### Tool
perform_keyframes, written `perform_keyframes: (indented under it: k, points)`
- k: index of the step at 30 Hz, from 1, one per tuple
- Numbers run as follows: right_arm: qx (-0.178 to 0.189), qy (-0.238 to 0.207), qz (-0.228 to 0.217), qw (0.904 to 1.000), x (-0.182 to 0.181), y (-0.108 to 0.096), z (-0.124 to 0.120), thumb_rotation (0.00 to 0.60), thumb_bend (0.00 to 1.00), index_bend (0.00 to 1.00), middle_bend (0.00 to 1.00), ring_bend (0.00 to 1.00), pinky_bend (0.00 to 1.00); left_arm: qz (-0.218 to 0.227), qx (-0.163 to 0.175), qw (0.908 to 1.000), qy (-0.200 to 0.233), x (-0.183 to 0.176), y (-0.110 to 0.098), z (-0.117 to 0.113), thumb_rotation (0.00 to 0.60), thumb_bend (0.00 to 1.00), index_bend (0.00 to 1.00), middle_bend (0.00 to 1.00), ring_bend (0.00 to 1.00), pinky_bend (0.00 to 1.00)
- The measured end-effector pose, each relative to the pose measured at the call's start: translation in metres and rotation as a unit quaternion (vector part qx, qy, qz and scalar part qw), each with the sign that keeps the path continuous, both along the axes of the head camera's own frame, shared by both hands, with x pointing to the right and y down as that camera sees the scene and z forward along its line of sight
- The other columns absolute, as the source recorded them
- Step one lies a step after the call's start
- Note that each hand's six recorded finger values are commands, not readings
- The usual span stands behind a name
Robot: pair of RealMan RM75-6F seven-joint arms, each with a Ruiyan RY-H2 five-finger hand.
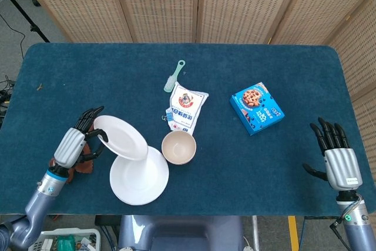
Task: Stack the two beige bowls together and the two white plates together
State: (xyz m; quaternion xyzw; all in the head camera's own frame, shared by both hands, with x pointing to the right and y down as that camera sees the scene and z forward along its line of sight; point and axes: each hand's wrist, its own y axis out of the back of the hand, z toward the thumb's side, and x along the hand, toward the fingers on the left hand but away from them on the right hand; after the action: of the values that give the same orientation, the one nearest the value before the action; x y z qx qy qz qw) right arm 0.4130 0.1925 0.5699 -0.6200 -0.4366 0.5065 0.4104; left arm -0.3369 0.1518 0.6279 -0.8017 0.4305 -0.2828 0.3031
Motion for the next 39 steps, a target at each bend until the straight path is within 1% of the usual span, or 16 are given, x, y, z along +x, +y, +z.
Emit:
perform_keyframes:
  k: [4, 12, 17, 20, 23, 28, 33, 35, 38, 39]
  points:
    - [-0.001, 0.0, 0.0, 1.0, 0.0, 0.0, 0.0, 0.6, 0.0, 0.0, 0.0, 0.0, 0.0, 0.014, 0.001, 0.9998, 0.012, 0.005, 0.009, -0.005, 0.6, 0.49, 0.93, 0.0, 0.0, 0.0]
    - [0.002, 0.0, 0.0, 1.0, 0.0, 0.0, -0.001, 0.6, 0.0, 0.0, 0.0, 0.0, 0.0, 0.042, -0.008, 0.9989, 0.02, 0.014, 0.029, -0.01, 0.6, 0.49, 0.93, 0.0, 0.0, 0.0]
    - [0.003, 0.001, -0.001, 1.0, 0.0, 0.0, -0.001, 0.6, 0.0, 0.0, 0.0, 0.0, 0.0, 0.054, -0.009, 0.9983, 0.021, 0.018, 0.038, -0.01, 0.6, 0.49, 0.93, 0.0, 0.0, 0.0]
    - [0.003, 0.003, -0.003, 1.0, 0.0, 0.001, -0.001, 0.6, 0.0, 0.0, 0.0, 0.0, 0.0, 0.062, -0.018, 0.9978, 0.014, 0.016, 0.043, -0.007, 0.6, 0.47, 0.91, 0.0, 0.0, 0.0]
    - [0.002, 0.003, -0.004, 1.0, -0.001, 0.001, -0.001, 0.6, 0.0, 0.0, 0.0, 0.0, 0.0, 0.076, -0.034, 0.9965, 0.005, 0.012, 0.053, -0.003, 0.6, 0.44, 0.84, 0.0, 0.0, 0.0]
    - [0.002, 0.003, -0.004, 1.0, -0.002, 0.001, 0.0, 0.6, 0.0, 0.0, 0.0, 0.0, 0.0, 0.099, -0.06, 0.9932, -0.013, 0.003, 0.064, 0.001, 0.6, 0.38, 0.65, 0.0, 0.0, 0.0]
    - [0.003, 0.003, -0.005, 1.0, -0.003, 0.002, -0.001, 0.6, 0.0, 0.0, 0.0, 0.0, 0.0, 0.123, -0.091, 0.9878, -0.029, -0.004, 0.074, 0.003, 0.6, 0.33, 0.55, 0.0, 0.0, 0.0]
    - [0.002, 0.003, -0.006, 1.0, -0.004, 0.002, -0.001, 0.6, 0.0, 0.0, 0.0, 0.0, 0.0, 0.133, -0.097, 0.9858, -0.032, -0.005, 0.077, 0.003, 0.6, 0.31, 0.5, 0.0, 0.0, 0.0]
    - [0.002, 0.003, -0.006, 1.0, -0.004, 0.003, -0.001, 0.6, 0.0, 0.0, 0.0, 0.0, 0.0, 0.146, -0.106, 0.9825, -0.048, -0.009, 0.08, 0.004, 0.6, 0.21, 0.37, 0.0, 0.0, 0.0]
    - [0.002, 0.004, -0.006, 1.0, -0.004, 0.003, -0.001, 0.6, 0.0, 0.0, 0.0, 0.0, 0.0, 0.152, -0.111, 0.9806, -0.056, -0.011, 0.081, 0.005, 0.6, 0.16, 0.31, 0.0, 0.0, 0.0]
